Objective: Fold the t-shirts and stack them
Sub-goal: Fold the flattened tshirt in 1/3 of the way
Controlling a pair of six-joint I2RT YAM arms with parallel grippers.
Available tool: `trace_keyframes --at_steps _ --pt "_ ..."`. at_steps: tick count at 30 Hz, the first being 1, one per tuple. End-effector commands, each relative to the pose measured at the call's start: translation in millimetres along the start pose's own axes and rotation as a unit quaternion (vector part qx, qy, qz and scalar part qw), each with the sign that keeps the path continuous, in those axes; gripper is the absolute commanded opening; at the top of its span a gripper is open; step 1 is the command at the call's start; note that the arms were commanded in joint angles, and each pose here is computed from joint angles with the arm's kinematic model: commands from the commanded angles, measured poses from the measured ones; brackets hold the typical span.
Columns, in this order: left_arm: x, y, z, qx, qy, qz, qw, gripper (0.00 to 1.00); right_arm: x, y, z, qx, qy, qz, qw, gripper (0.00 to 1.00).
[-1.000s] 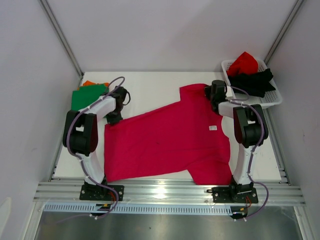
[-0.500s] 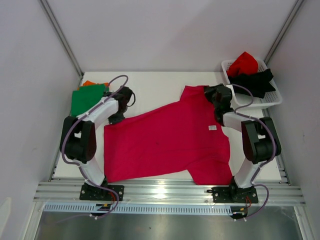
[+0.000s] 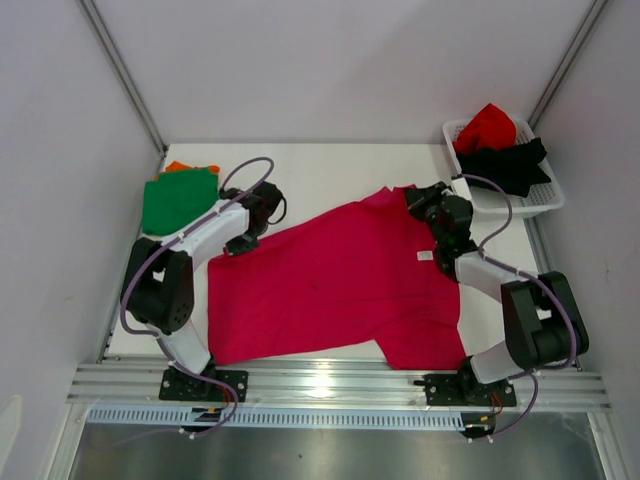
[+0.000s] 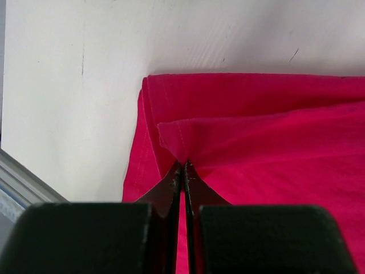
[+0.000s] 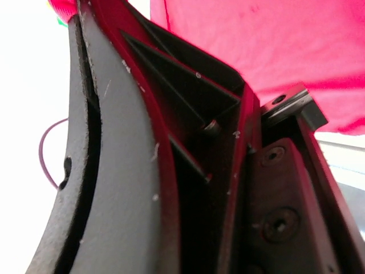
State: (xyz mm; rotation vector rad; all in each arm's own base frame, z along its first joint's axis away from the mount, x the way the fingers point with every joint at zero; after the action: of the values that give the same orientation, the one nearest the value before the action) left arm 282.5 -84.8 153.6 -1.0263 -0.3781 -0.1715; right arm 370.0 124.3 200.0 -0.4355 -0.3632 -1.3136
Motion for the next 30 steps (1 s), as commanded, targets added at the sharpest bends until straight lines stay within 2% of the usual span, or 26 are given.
trace_keyframes --at_steps 1,10,16,30 --pt "3 -17 13 0.011 -0.028 -0.023 0.999 0.04 7 -20 15 0.032 -0.025 -0.018 0.999 0.0" --pt "2 -12 27 0.095 -0.023 -0.022 0.995 0.06 21 -64 9 -0.017 -0.059 -0.066 0.996 0.0" --pt "-3 -3 32 0.127 -0.016 -0.007 0.992 0.07 25 -76 2 -0.037 -0.078 -0.069 0.994 0.0" --pt "-34 0 26 0.121 -0.019 0.018 0.992 0.06 8 -114 -5 -0.039 -0.07 -0.04 0.996 0.0"
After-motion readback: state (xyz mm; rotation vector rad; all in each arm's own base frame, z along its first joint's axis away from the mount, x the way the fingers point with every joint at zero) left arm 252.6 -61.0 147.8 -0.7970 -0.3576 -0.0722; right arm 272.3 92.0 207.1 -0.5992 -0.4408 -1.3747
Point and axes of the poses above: each gripper's point midway between its finger pads, its own y axis out along the fingers, its own z axis along the line the jaws close on, x = y × z, the point moved 8 cm from there along -y, back along the fingers, and after that the axes turned 13 degrees about y, right-handed, at the moved point
